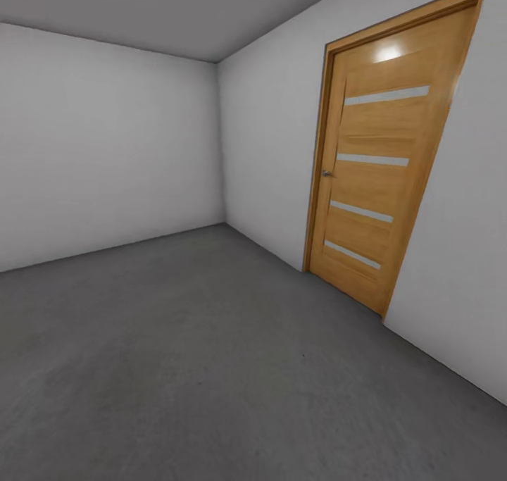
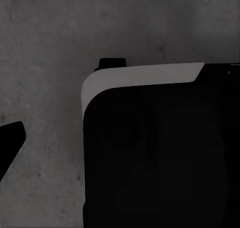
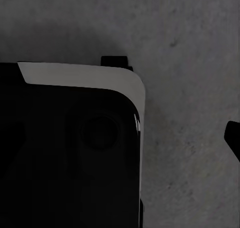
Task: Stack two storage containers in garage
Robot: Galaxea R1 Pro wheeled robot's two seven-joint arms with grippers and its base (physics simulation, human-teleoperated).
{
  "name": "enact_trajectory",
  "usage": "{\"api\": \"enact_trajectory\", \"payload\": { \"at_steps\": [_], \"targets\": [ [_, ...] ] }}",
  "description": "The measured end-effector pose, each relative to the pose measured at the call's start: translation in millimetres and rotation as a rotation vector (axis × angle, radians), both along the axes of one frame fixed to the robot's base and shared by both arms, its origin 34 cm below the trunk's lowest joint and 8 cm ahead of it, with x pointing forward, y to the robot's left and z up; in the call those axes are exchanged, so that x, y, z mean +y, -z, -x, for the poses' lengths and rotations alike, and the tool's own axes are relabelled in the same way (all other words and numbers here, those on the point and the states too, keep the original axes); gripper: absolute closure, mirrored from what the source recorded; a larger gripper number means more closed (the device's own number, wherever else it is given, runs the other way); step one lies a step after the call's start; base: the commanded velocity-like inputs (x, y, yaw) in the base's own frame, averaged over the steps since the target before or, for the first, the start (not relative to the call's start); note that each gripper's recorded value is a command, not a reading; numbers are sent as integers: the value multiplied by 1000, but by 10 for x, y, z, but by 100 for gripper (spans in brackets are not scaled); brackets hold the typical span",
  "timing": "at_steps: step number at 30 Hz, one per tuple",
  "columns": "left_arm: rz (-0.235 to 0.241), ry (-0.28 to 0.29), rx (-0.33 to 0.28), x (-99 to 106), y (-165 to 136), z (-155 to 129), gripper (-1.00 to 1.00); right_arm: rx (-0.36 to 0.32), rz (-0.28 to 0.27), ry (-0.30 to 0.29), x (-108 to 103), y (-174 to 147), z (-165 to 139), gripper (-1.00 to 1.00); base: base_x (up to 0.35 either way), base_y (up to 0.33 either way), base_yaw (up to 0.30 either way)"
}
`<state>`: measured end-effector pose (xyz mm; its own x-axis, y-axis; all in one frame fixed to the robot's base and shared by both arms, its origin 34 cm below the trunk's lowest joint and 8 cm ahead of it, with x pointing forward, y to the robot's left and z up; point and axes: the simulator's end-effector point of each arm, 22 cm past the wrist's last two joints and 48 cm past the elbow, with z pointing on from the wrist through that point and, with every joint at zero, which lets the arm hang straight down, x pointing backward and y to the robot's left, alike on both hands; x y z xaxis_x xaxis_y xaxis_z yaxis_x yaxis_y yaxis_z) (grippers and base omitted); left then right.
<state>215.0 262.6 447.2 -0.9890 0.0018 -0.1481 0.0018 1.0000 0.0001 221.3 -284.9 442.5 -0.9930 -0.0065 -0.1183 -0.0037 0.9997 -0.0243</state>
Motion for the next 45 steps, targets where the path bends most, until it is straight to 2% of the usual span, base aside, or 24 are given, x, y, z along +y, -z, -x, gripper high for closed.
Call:
{"api": "enact_trajectory", "payload": {
  "at_steps": [14,45],
  "targets": [
    [0,0,0,0,0,0,-100,0,0,1,0,0,0,-100,336,180,-36],
    [0,0,0,0,0,-1,-100,0,0,1,0,0,1,-100,335,181,-254]
  ]
}}
